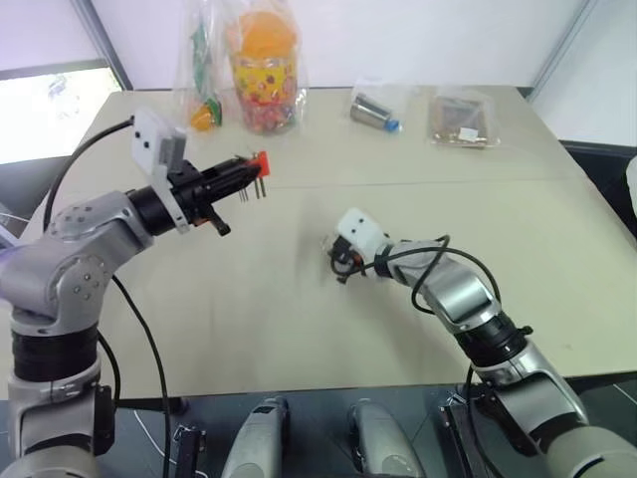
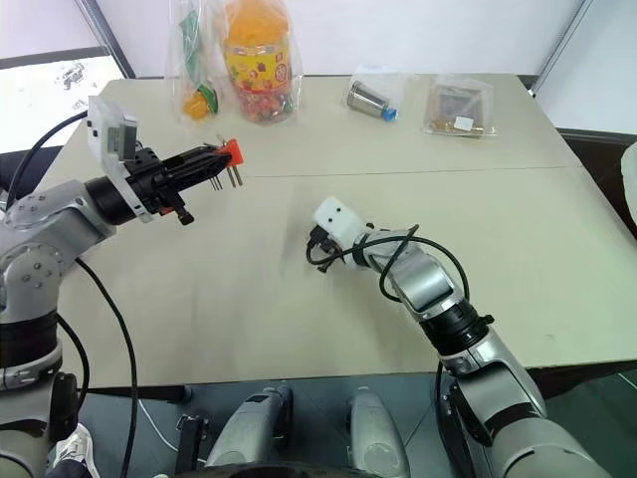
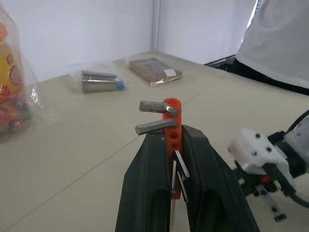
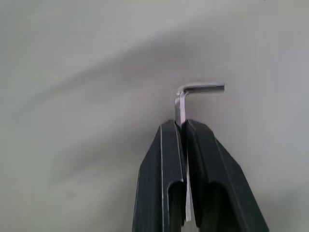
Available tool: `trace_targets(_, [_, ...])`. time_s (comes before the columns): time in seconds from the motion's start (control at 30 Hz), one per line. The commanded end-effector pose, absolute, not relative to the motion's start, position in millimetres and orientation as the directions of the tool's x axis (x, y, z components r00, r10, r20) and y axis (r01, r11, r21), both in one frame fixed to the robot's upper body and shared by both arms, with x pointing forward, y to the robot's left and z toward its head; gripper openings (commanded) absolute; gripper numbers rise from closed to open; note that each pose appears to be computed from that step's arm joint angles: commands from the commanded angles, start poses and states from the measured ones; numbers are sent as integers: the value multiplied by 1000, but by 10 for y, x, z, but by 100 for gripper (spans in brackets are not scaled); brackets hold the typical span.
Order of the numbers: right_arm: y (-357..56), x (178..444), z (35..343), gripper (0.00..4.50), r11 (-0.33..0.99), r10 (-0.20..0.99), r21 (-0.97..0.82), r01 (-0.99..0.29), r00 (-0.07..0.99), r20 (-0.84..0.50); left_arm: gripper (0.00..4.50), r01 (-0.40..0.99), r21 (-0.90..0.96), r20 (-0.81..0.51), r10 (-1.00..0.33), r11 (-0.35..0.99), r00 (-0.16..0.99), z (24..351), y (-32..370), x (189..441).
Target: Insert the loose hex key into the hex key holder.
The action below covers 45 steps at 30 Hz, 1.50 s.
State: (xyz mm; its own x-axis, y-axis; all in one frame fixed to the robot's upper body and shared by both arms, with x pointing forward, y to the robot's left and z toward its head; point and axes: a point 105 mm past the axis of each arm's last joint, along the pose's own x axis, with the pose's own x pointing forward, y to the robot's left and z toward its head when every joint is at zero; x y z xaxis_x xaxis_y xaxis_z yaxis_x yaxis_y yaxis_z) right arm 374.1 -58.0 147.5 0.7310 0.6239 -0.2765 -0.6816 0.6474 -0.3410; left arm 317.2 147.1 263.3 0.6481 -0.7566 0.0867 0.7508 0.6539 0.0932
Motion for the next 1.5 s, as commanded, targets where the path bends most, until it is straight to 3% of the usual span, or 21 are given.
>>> trace_targets(0.03, [-647,3870,2254,3,752,604,-387,-534,793,79,0,749,139,139,-761,648,633,2760,1445,3137])
trace_targets(0.17, [-720,3866,3011,3,842,539,-207,-499,748,387,0,766,134,156,-776,629,611,2749,1365,3182])
trace_targets(0.23, [-713,3801,3263,3,827,534,-122,-549,698,478,0,776,134,161,-786,617,597,2745,1321,3206])
trace_targets(0.43, [-538,3528,3604,3,606,600,89,-791,528,601,0,817,127,162,-824,563,543,2728,1192,3271])
trace_targets(0.53, [-417,3374,3630,3,469,639,138,-872,443,629,0,835,129,173,-841,535,513,2773,1116,3295])
trace_targets(0.67, [-336,3287,3610,3,431,647,131,-893,407,645,0,844,129,191,-849,520,493,2847,1077,3312])
trace_targets(1.1, [-160,3354,3304,3,608,614,-39,-793,438,656,0,865,135,227,-865,484,448,3037,994,3293])
trace_targets(1.5, [-152,3358,3292,3,625,604,-60,-779,434,669,0,866,133,233,-865,482,445,3067,999,3299])
